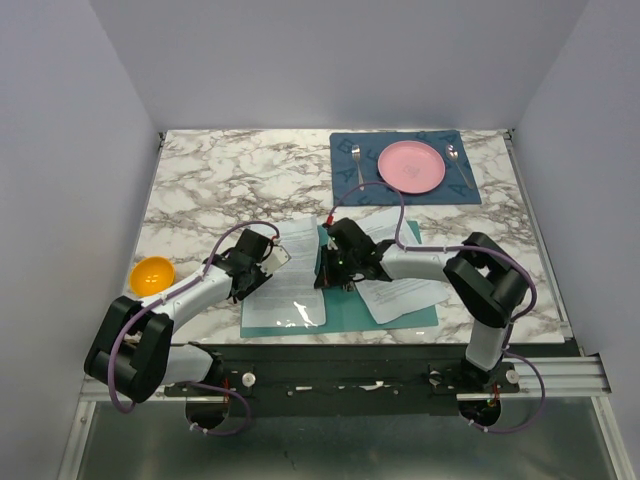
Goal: Put the files into the folder
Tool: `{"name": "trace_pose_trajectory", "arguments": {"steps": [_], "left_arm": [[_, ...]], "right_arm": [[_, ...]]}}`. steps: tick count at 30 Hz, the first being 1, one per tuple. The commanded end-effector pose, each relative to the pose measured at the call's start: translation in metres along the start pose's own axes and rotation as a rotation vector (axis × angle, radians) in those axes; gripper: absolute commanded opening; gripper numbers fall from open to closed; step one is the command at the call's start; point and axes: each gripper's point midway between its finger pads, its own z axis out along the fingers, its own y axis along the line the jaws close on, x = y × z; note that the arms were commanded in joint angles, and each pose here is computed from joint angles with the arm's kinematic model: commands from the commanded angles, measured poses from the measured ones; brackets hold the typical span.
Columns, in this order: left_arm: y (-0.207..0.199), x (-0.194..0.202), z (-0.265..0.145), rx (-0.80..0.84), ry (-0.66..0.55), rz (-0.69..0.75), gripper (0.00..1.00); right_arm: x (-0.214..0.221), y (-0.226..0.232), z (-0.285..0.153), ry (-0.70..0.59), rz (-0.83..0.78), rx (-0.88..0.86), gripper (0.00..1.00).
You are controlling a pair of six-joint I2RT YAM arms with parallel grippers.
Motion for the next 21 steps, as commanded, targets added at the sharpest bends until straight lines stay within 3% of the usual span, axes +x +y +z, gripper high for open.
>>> {"name": "trace_pose_trajectory", "arguments": {"steps": [1,21], "left_arm": [[-0.008,0.002,-0.001,0.034,-0.003,-0.003,0.48],[-0.007,0.004,-0.001,0.025,0.000,0.000,0.48]], "right_arm": [[0.007,-0.001,0.004,0.030,-0.032,0.009,0.01],[0.004,-0.006,-0.004,0.033,-0.094,0.042,0.00]]}}
